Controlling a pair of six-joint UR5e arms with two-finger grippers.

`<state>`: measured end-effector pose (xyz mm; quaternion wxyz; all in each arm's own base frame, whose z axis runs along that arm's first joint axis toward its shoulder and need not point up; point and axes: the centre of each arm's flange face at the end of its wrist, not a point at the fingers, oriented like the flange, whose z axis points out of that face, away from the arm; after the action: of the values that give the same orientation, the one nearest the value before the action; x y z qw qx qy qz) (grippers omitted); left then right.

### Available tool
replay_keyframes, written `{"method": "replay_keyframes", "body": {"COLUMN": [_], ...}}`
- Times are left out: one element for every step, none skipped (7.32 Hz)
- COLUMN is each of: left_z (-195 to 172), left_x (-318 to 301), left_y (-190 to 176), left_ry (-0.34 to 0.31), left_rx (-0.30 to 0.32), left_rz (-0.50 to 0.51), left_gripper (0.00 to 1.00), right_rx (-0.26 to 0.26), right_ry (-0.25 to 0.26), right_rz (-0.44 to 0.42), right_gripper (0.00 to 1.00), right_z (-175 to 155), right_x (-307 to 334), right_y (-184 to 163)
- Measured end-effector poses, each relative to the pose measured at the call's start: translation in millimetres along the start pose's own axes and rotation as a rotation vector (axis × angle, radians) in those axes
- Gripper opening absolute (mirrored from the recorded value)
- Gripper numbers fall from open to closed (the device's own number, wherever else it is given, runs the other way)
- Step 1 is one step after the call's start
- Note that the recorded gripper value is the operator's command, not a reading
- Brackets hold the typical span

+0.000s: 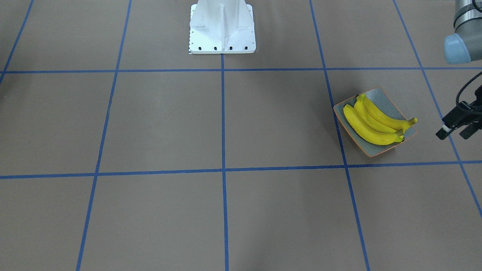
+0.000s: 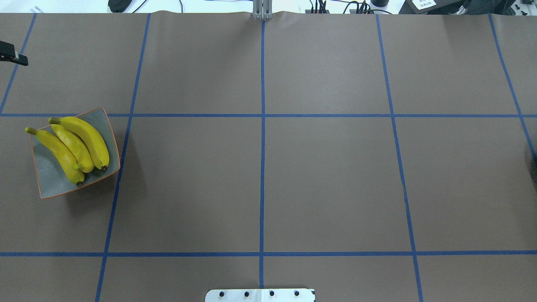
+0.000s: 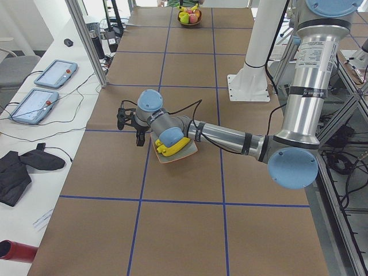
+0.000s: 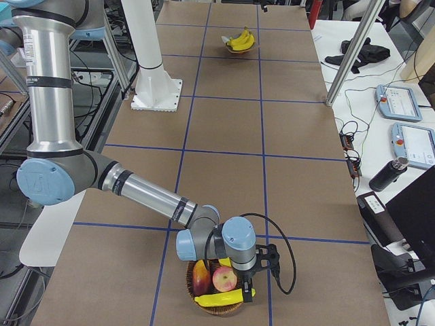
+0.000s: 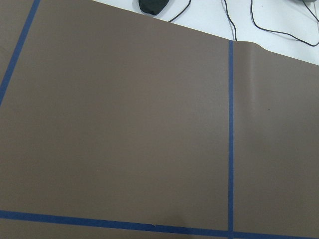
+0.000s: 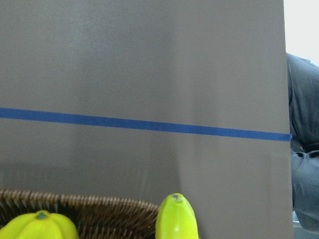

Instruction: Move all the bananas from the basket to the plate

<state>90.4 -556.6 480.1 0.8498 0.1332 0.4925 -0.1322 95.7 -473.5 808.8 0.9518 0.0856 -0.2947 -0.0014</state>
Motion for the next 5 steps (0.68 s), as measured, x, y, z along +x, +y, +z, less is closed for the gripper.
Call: {"method": "replay_keyframes", "body": {"left_z": [1.0, 1.8, 2.0, 2.2, 2.4], "left_x": [0.6, 1.0, 1.1, 1.2, 1.3], "left_y": [0.7, 1.2, 1.3, 1.4, 1.6], "left_ry": [0.000, 0.000, 0.000, 0.000, 0.000], "left_rx": [-0.002, -0.004, -0.004, -0.004, -0.005], "left_rz": [0.001, 0.002, 0.002, 0.002, 0.002], "left_gripper": [0.99, 0.99, 0.99, 0.99, 0.99], "right_rx": [-0.010, -0.020, -0.030, -0.037, -0.042], "right_ry": [0.004, 0.017, 0.030, 0.039, 0.043], "right_rz": [0.005, 0.009, 0.010, 0.011, 0.012], "right_gripper": [0.99, 0.99, 0.99, 0.99, 0.99], "right_z": [4.4, 9.0, 13.3, 17.2, 19.9], "right_x": [3.1, 6.5, 8.6, 10.1, 11.0], "right_y": [2.3, 3.4, 2.5, -1.2, -7.6]}}
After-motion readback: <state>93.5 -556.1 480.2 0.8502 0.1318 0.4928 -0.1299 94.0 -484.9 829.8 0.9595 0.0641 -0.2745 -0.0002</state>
